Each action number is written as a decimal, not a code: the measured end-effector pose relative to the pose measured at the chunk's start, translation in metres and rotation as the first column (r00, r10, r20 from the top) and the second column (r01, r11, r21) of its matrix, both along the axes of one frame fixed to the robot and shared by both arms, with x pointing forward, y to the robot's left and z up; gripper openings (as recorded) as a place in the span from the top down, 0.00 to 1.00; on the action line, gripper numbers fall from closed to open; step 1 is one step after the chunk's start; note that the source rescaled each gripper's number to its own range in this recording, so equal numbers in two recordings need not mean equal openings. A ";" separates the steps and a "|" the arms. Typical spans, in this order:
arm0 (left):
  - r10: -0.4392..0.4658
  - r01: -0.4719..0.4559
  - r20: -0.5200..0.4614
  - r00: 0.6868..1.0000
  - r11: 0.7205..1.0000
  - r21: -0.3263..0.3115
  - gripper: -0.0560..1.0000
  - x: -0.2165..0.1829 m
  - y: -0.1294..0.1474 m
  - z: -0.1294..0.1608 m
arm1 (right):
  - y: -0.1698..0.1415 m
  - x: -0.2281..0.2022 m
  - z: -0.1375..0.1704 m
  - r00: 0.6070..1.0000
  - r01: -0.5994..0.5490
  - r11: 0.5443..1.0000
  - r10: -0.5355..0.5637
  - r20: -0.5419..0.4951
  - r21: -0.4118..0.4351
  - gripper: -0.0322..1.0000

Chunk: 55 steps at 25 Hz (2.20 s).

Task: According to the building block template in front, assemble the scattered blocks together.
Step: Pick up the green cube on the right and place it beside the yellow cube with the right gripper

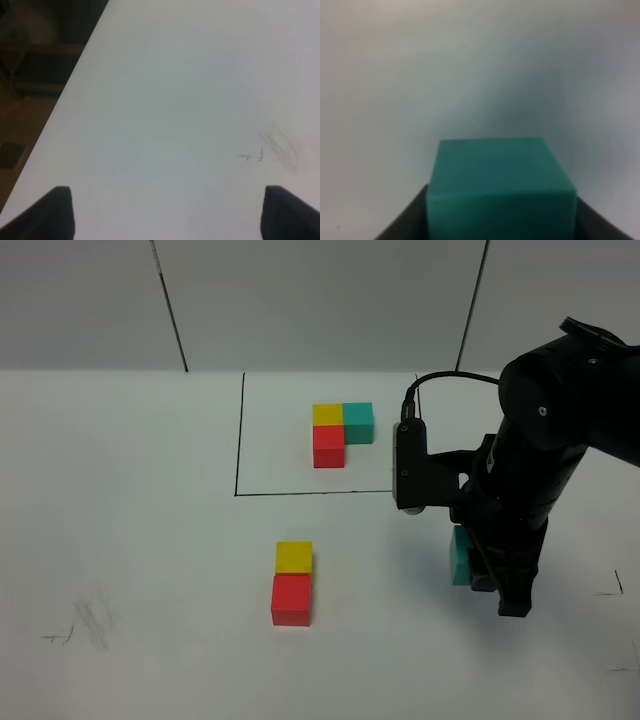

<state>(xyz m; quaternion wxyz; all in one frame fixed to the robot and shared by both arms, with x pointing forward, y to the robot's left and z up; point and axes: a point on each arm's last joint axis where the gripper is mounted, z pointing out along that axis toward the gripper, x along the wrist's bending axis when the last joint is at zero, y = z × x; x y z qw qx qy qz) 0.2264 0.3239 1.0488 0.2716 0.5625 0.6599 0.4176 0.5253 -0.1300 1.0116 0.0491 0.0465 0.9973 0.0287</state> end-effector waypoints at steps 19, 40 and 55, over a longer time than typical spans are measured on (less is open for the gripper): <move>0.000 0.000 0.000 1.000 1.000 -0.001 0.17 0.000 0.000 0.000 | 0.042 0.034 -0.034 0.999 -0.004 0.999 0.002 0.037 0.054 0.52; 0.000 0.000 0.000 1.000 1.000 -0.001 0.17 0.000 0.000 0.000 | 0.081 0.058 -0.065 0.998 -0.058 0.997 0.057 0.031 0.048 0.52; 0.000 0.000 0.000 1.000 1.000 -0.001 0.17 0.000 0.000 0.000 | 0.096 0.056 -0.083 0.998 -0.057 0.996 0.055 0.035 0.064 0.52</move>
